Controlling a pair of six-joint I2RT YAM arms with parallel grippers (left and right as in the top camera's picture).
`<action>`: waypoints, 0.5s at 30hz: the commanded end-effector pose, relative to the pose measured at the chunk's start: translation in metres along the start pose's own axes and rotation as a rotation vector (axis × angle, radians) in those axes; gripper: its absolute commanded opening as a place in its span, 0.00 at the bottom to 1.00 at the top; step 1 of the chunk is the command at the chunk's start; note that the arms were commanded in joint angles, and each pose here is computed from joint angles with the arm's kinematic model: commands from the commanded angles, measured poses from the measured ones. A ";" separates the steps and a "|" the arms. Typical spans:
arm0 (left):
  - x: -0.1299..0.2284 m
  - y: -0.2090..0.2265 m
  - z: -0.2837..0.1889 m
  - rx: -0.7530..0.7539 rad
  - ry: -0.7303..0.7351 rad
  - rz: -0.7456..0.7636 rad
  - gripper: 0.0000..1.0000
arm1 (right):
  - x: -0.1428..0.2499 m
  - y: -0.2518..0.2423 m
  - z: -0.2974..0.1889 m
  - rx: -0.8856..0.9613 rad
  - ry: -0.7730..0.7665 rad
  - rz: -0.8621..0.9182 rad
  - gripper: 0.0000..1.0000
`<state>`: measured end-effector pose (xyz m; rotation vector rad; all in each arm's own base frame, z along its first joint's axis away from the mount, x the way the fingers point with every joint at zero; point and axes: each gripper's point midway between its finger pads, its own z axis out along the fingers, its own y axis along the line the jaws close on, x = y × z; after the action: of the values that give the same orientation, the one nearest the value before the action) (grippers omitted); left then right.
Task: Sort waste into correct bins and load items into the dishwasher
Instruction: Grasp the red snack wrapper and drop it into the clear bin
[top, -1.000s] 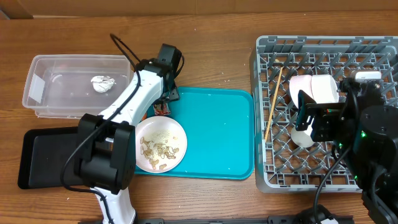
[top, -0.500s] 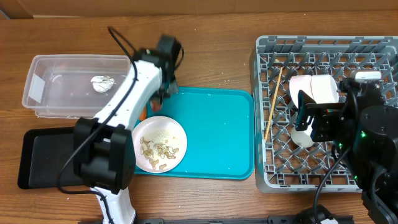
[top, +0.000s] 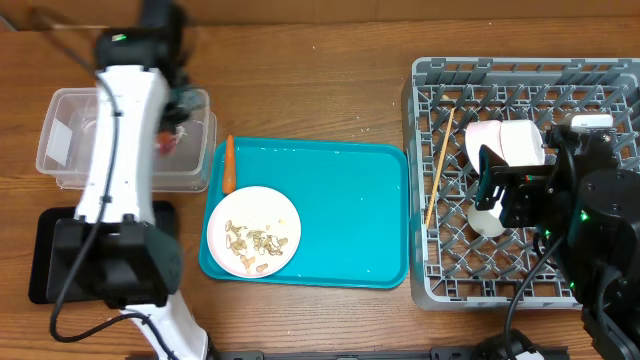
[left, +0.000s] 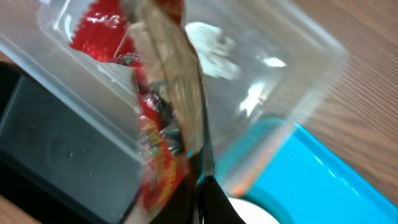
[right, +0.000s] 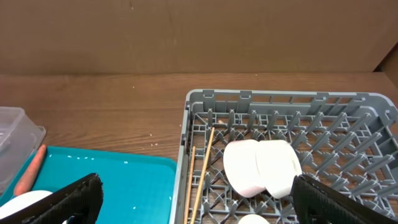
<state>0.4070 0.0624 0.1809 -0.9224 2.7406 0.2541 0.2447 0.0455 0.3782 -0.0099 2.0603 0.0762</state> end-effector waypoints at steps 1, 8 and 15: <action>0.018 -0.010 0.019 0.126 0.127 0.079 0.13 | -0.006 -0.002 -0.005 0.007 -0.024 -0.001 1.00; 0.012 -0.006 -0.013 0.116 0.069 0.167 0.57 | -0.006 -0.002 -0.005 0.007 -0.025 -0.001 1.00; 0.075 -0.066 -0.051 0.167 0.088 0.415 0.73 | -0.006 -0.002 -0.005 0.007 -0.024 -0.001 1.00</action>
<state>0.3874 0.0059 0.1887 -0.5426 2.9513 0.1147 0.2446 0.0455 0.3781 -0.0099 2.0607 0.0761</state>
